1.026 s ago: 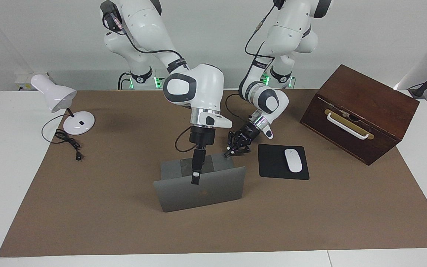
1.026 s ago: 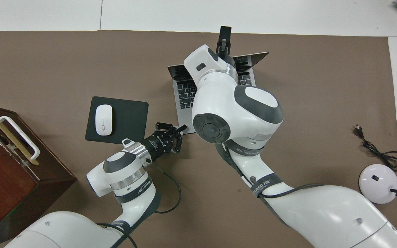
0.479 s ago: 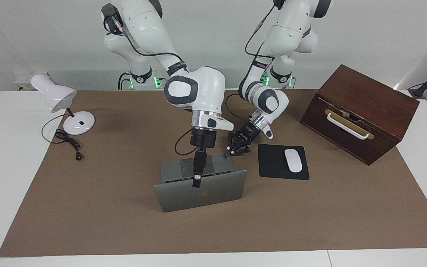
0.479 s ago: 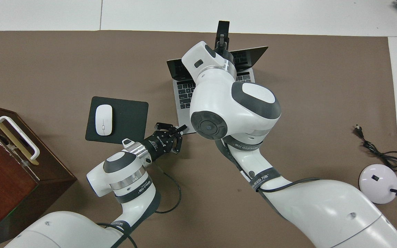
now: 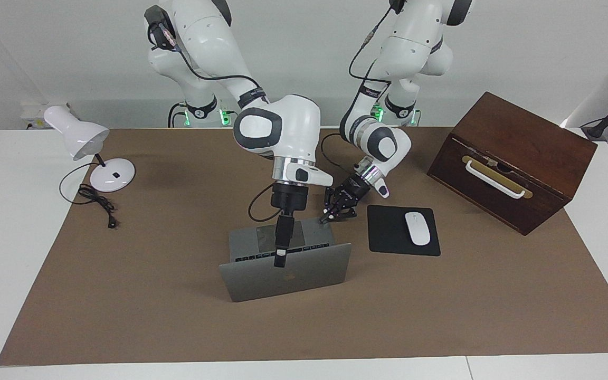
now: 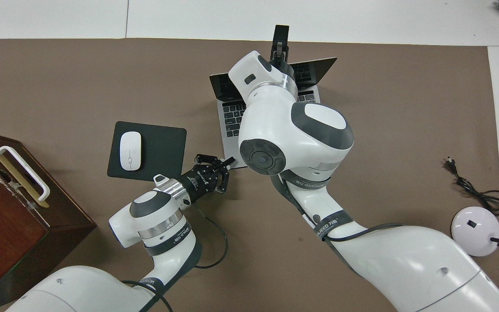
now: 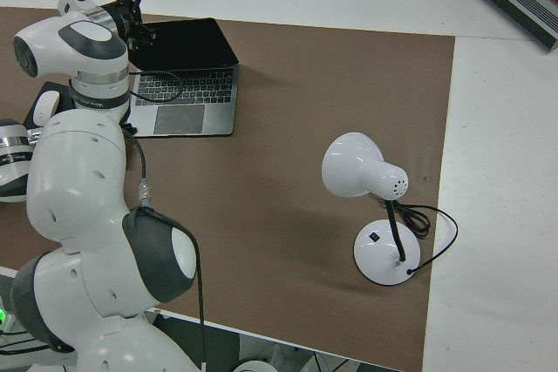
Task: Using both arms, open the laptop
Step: 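Swing the lid farther open with the right gripper toward the robot's far side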
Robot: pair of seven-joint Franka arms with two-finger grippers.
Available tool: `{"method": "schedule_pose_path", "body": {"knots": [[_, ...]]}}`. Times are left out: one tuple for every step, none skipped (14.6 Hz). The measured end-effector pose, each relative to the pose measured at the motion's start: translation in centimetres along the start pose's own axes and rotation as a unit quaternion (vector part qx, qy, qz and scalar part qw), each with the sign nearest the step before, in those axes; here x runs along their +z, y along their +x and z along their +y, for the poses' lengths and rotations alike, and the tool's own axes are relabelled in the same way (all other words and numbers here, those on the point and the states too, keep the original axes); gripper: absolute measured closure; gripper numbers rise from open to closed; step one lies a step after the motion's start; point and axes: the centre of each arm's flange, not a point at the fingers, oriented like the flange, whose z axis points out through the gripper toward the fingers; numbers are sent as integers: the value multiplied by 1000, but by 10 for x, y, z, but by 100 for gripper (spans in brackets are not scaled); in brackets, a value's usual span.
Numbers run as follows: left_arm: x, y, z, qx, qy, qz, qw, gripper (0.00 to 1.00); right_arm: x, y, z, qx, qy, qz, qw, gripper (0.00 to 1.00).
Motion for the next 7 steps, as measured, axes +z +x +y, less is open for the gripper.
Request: {"method": "schedule_pose_path", "body": {"knots": [[0,0,0,0,0,0,1000,99,1,-1,0,2,1,-5,1000,0],[0,0,0,0,0,0,1000,99,2,-3,1,6,3,-13,1000,0],[0,0,0,0,0,0,1000,99,2,-5,2,14,7,-20,1000,0],[0,0,0,0,0,0,1000,99,2,-7,3,24,14,-25,999,0],[0,0,0,0,0,0,1000,99,0,-8,4,34,22,-28,999,0],[0,0,0,0,0,0,1000,99,-2,-9,6,45,29,-29,998,0],[0,0,0,0,0,0,1000,99,-5,-11,8,55,37,-31,997,0]]}}
